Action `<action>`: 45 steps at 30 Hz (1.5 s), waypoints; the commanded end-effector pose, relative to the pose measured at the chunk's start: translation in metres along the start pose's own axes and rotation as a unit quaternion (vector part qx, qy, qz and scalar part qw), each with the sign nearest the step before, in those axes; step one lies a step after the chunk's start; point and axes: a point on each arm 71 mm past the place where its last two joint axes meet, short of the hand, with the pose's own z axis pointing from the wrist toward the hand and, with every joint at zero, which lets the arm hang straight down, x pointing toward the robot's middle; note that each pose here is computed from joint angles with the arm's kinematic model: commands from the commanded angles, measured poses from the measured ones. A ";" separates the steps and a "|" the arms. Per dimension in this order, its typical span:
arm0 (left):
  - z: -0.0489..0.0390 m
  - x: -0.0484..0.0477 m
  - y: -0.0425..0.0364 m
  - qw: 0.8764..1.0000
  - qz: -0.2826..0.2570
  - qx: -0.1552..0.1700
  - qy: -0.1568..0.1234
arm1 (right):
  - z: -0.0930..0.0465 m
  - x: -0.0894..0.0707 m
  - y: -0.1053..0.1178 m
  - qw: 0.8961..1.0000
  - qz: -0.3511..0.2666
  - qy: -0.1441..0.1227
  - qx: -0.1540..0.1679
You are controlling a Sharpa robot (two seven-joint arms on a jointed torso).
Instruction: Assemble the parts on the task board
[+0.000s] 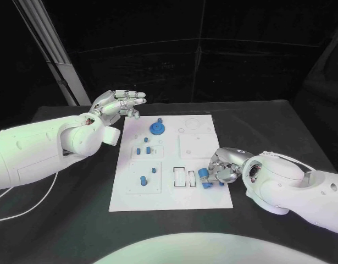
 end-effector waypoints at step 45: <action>0.0005 0.0027 -0.0009 1.000 -0.005 0.000 0.008 | 0.000 0.003 0.039 0.990 0.122 -0.028 -0.061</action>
